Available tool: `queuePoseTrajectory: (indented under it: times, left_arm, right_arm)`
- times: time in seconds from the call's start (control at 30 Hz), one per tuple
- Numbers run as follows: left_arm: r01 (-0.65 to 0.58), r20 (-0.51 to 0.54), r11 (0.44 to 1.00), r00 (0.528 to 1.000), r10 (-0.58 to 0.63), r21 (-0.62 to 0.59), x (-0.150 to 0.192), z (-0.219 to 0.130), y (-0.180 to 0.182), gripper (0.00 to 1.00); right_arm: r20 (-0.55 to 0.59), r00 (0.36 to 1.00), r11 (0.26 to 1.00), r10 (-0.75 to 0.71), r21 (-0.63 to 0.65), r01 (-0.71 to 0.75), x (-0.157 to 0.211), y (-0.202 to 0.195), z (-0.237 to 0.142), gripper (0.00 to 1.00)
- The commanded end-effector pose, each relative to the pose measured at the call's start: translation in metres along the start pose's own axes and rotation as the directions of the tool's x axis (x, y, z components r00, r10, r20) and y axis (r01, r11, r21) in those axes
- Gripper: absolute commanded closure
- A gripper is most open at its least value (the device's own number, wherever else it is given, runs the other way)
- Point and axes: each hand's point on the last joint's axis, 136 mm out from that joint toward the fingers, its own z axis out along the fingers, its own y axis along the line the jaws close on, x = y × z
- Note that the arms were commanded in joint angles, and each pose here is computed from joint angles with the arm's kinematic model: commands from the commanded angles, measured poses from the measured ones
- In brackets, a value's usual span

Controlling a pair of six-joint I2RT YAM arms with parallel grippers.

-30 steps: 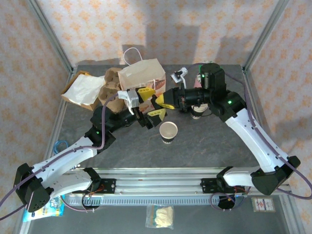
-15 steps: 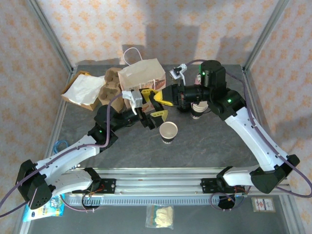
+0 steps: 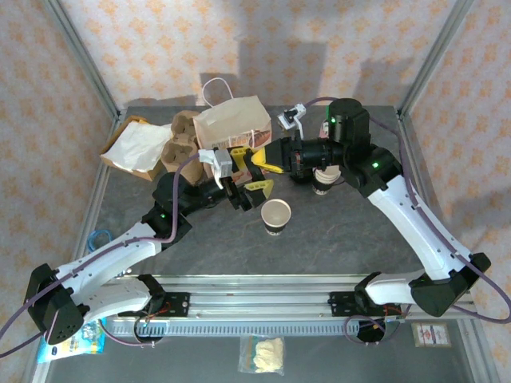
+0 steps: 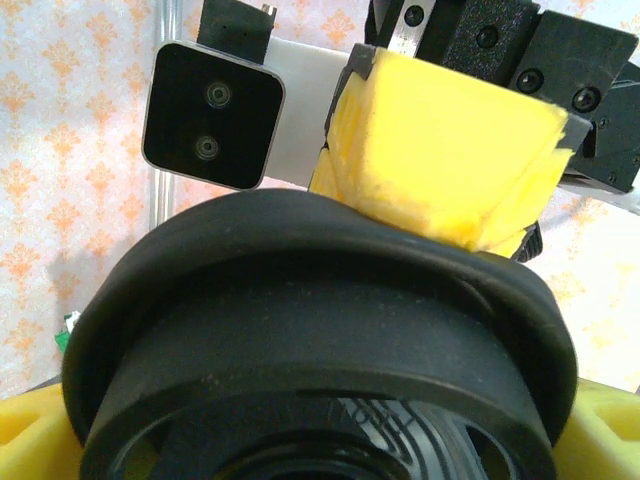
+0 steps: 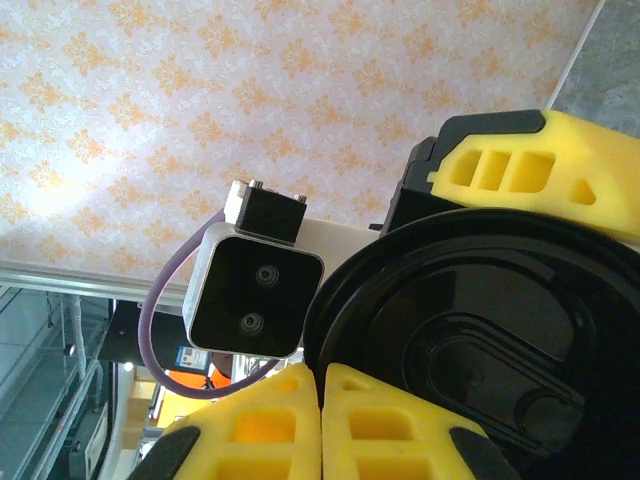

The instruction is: Pack the takeout coffee

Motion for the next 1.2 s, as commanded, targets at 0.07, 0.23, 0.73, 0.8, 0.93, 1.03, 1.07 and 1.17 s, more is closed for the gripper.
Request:
queuePoseTrajectory:
  times: [0.07,0.23,0.73,0.8,0.93,1.03,1.07,1.17]
  left_arm:
    - [-0.026,0.014,0.999,1.000,0.026,-0.019,-0.013,-0.004,-0.001,0.15]
    - [-0.034,-0.042,0.997,0.999,0.031,-0.073,-0.008,-0.009,0.005,0.16]
    - [-0.149,-0.652,0.978,0.758,0.017,-0.148,0.074,-0.010,0.002,0.12]
    - [-0.166,-0.713,0.975,0.701,0.010,-0.149,0.087,-0.006,0.000,0.12]
    - [-0.194,-0.802,0.960,0.596,-0.049,-0.203,0.111,-0.006,0.008,0.15]
    - [-0.194,-0.840,0.956,0.536,-0.085,-0.221,0.129,-0.010,0.008,0.15]
    - [-0.196,-0.852,0.955,0.515,-0.092,-0.222,0.135,-0.011,0.007,0.15]
    - [-0.204,-0.880,0.950,0.459,-0.120,-0.235,0.152,-0.013,0.007,0.14]
  right_arm:
    - [0.018,0.998,0.998,-0.058,-0.016,0.058,0.000,0.014,-0.004,0.89]
    - [0.108,0.993,0.998,-0.056,0.026,0.053,-0.018,0.013,-0.026,0.70]
    - [0.649,0.760,0.704,-0.028,0.553,-0.446,-0.067,-0.141,-0.178,0.60]
    - [0.667,0.739,0.670,-0.093,0.591,-0.449,-0.068,-0.141,-0.191,0.60]
    - [0.680,0.698,0.624,-0.225,0.651,-0.433,-0.069,-0.130,-0.214,0.59]
    - [0.672,0.684,0.575,-0.284,0.690,-0.439,-0.067,-0.130,-0.227,0.58]
    - [0.666,0.685,0.558,-0.295,0.702,-0.442,-0.066,-0.132,-0.230,0.58]
    - [0.653,0.689,0.510,-0.313,0.728,-0.458,-0.063,-0.142,-0.237,0.58]
